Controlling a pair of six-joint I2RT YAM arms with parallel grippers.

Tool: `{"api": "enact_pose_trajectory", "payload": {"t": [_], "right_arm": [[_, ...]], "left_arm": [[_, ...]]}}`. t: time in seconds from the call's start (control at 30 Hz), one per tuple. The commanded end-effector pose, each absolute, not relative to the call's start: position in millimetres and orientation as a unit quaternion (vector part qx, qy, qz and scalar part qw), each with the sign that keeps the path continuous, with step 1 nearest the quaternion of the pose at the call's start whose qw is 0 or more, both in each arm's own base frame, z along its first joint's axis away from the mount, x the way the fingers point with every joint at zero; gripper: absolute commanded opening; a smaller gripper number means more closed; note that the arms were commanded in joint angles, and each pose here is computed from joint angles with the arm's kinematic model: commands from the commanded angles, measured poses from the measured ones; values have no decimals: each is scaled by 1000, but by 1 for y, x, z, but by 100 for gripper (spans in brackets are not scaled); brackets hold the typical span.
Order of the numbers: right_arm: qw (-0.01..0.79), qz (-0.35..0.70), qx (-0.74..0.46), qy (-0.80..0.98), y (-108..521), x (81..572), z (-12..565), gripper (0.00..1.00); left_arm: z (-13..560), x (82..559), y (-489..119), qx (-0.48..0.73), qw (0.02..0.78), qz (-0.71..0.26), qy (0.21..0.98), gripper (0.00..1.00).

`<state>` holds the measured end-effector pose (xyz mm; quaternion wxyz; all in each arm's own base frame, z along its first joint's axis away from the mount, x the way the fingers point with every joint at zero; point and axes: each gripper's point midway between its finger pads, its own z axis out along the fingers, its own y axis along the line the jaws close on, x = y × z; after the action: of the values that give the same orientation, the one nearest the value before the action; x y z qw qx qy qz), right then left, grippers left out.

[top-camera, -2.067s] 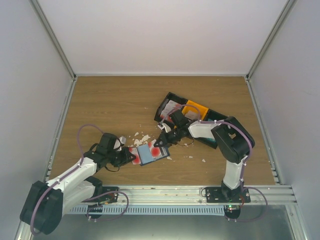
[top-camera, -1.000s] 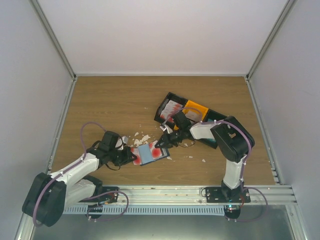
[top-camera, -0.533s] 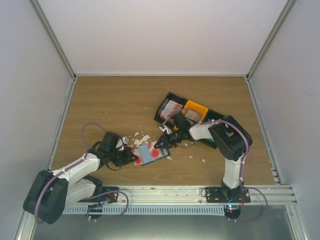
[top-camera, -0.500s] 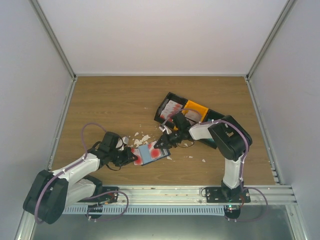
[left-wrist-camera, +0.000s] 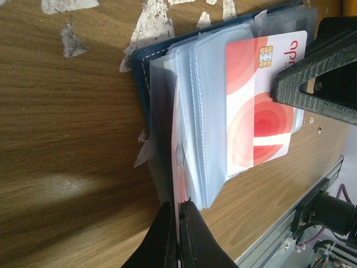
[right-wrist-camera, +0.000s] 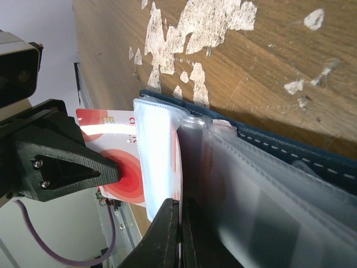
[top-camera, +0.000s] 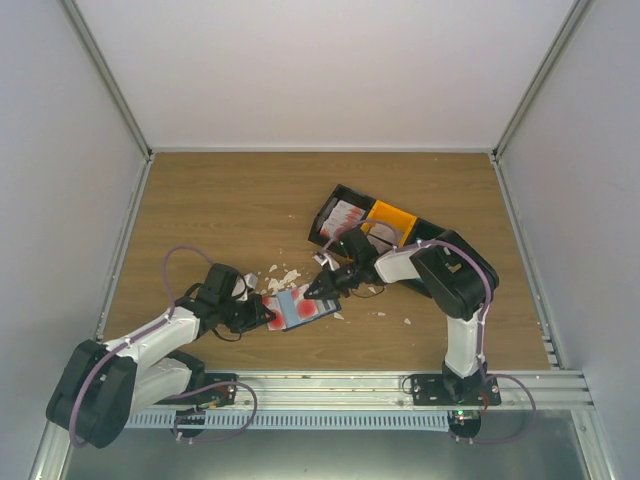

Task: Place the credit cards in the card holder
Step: Insert the credit card into the card holder.

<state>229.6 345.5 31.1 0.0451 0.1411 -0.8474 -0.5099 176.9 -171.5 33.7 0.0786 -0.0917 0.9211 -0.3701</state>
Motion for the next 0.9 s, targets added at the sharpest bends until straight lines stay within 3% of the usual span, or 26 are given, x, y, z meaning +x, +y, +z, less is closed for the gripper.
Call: {"api": "enact_pose_trajectory", "payload": {"t": [0.0, 0.37, 0.63, 0.87], "right_arm": [[64, -506, 154, -847, 354, 218, 21, 2], [32, -478, 156, -864, 357, 224, 27, 5], [-1, -427, 153, -891, 347, 220, 34, 31], [-35, -357, 152, -921, 343, 221, 33, 47]], "left_arm": [[27, 172, -172, -90, 74, -368, 922, 0], [32, 175, -173, -88, 85, -374, 919, 0], [32, 173, -176, -90, 84, -389, 913, 0], [34, 172, -178, -86, 87, -395, 911, 0]]}}
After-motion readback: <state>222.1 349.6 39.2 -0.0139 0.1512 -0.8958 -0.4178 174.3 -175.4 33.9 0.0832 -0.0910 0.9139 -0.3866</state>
